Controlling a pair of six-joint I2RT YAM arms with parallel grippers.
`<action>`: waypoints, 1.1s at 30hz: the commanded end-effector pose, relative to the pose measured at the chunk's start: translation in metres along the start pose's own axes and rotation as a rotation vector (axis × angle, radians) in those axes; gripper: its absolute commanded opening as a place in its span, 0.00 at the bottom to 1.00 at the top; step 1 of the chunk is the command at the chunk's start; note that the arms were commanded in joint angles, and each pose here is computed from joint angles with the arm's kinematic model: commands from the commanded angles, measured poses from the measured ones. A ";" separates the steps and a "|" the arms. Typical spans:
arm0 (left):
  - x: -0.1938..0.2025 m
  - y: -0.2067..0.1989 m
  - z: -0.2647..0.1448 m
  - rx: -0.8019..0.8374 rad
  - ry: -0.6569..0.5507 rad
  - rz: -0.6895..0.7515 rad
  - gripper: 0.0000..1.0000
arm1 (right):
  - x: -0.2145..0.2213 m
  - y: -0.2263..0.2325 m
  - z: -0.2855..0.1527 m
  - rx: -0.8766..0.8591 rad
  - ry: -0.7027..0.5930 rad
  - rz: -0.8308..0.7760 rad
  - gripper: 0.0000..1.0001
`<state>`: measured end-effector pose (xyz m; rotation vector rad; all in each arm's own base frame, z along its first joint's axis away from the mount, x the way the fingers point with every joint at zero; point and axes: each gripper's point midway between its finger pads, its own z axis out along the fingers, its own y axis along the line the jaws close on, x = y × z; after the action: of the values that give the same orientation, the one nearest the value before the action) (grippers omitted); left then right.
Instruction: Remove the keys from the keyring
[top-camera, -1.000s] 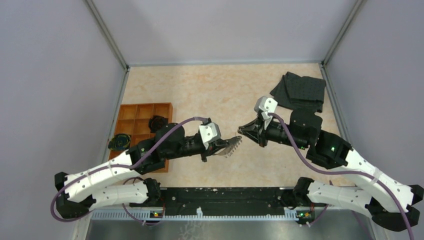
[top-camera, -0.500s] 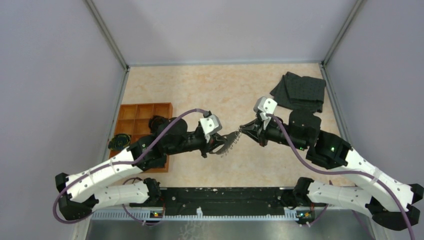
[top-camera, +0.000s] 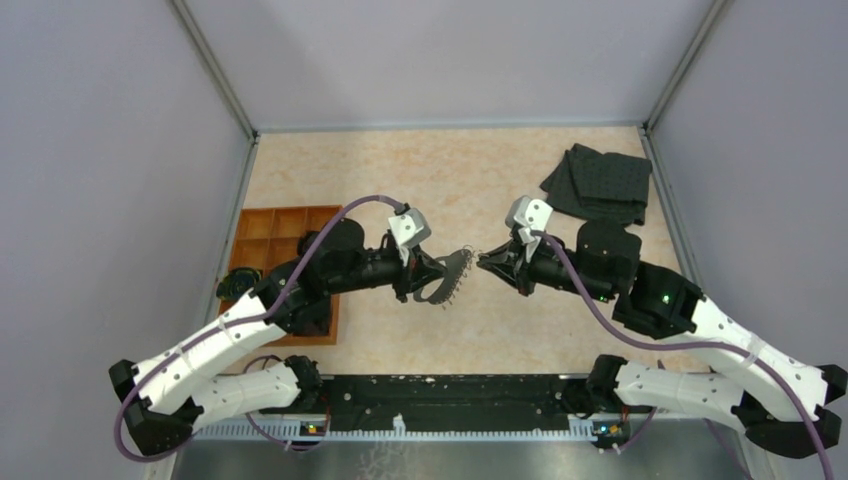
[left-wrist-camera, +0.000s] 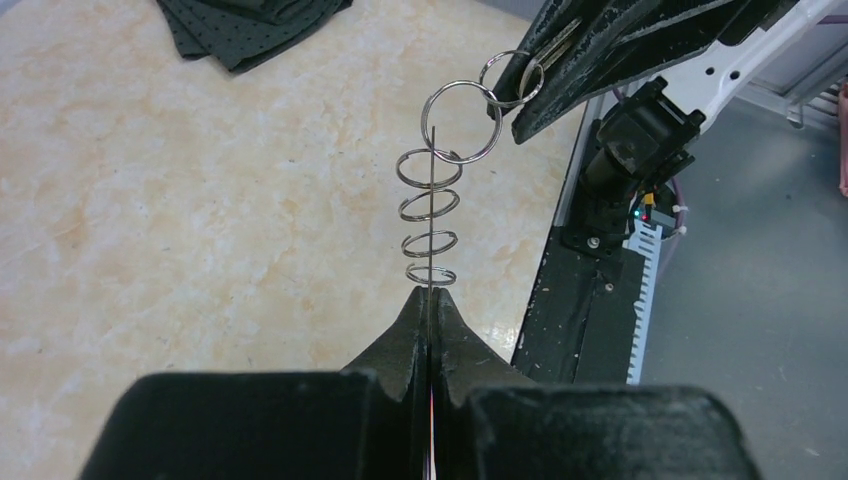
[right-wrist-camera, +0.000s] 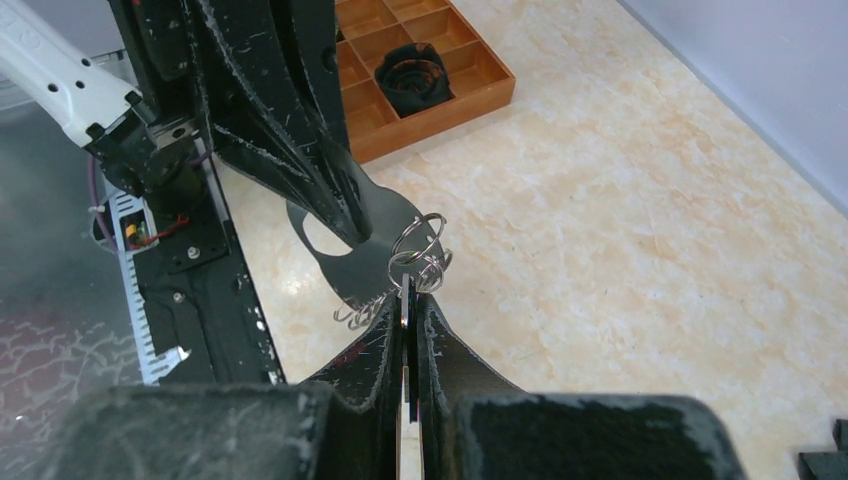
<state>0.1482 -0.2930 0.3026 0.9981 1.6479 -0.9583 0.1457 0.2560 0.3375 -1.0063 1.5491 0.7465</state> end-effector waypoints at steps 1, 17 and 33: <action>-0.029 -0.006 -0.005 0.066 -0.086 -0.029 0.00 | -0.030 0.004 -0.008 -0.012 -0.075 -0.017 0.00; -0.008 -0.011 -0.003 0.164 -0.085 -0.056 0.00 | -0.041 0.003 -0.005 0.001 -0.092 -0.027 0.00; 0.016 -0.011 0.006 0.197 -0.122 -0.025 0.07 | -0.051 0.004 -0.002 0.003 -0.054 -0.055 0.00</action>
<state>0.1336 -0.2988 0.2832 1.0272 1.5485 -1.2069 0.1432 0.2668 0.3407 -1.0700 1.5865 0.7171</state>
